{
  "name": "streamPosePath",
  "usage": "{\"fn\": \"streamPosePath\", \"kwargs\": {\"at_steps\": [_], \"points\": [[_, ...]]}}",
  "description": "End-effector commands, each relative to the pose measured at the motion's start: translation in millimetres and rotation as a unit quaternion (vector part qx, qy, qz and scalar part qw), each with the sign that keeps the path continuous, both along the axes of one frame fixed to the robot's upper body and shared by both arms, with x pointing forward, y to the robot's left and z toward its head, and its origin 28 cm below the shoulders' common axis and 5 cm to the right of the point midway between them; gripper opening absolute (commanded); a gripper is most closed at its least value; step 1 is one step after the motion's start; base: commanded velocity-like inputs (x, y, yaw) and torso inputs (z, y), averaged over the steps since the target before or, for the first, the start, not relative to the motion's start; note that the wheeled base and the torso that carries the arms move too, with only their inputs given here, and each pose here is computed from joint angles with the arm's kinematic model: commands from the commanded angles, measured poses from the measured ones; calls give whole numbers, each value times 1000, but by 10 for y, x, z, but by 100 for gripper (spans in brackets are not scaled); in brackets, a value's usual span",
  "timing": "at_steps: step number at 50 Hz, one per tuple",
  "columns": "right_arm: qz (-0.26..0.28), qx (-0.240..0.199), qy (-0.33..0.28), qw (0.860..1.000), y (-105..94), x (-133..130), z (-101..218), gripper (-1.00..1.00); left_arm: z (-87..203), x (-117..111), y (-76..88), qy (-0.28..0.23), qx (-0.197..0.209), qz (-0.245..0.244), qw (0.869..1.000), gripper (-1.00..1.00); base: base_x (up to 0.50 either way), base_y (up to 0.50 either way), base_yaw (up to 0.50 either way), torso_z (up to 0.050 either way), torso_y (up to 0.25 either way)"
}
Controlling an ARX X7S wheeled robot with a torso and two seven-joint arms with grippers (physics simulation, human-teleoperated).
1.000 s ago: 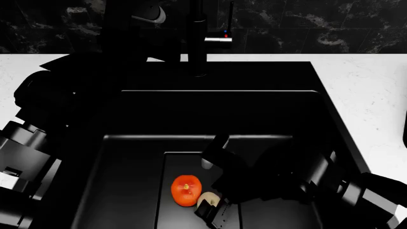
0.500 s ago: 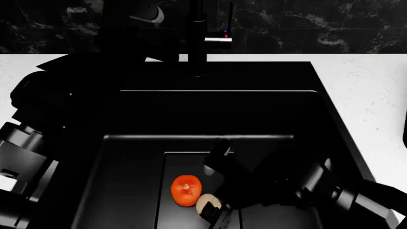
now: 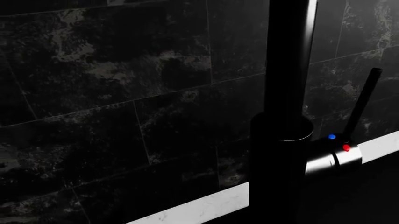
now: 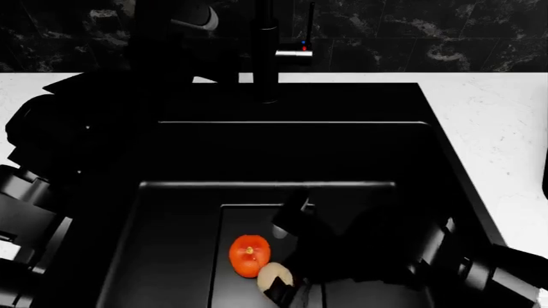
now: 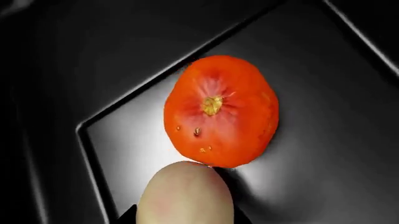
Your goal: Pick up the fruits and vegetables and place them in the sink. Turn on the sink faucet to wash them. Then turn the sink off and put them in the tray.
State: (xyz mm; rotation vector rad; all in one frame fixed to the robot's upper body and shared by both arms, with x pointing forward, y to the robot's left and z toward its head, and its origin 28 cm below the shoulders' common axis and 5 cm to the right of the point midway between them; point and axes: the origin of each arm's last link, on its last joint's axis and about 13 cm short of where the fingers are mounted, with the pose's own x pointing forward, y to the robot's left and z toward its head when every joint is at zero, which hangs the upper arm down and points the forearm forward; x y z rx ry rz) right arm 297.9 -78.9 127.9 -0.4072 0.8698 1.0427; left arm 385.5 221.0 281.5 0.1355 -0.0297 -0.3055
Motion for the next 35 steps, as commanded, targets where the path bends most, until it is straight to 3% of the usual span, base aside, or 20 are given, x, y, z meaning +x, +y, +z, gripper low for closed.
{"fn": "streamPosePath", "kwargs": {"at_steps": [1,6,14,19,26,35], "points": [[31,29,-35,998,-30,-355,453,-100,70,-13,-12,-4,5,-5,1000,100,0,0,0,0,0],[29,43,-61,997,-86,-541,788,-100,125,-25,-21,-3,11,-11,1000,100,0,0,0,0,0],[-26,68,-176,982,-228,-636,1415,-100,224,-88,32,8,37,-15,999,100,0,0,0,0,0],[-81,73,-251,962,-341,-699,1796,-100,293,-170,23,26,58,-42,997,100,0,0,0,0,0],[-134,86,-353,922,-478,-762,2259,-100,604,-470,-15,69,113,-123,984,100,0,0,0,0,0],[-175,83,-424,885,-598,-691,2504,-100,748,-695,44,80,148,-134,977,100,0,0,0,0,-1]]}}
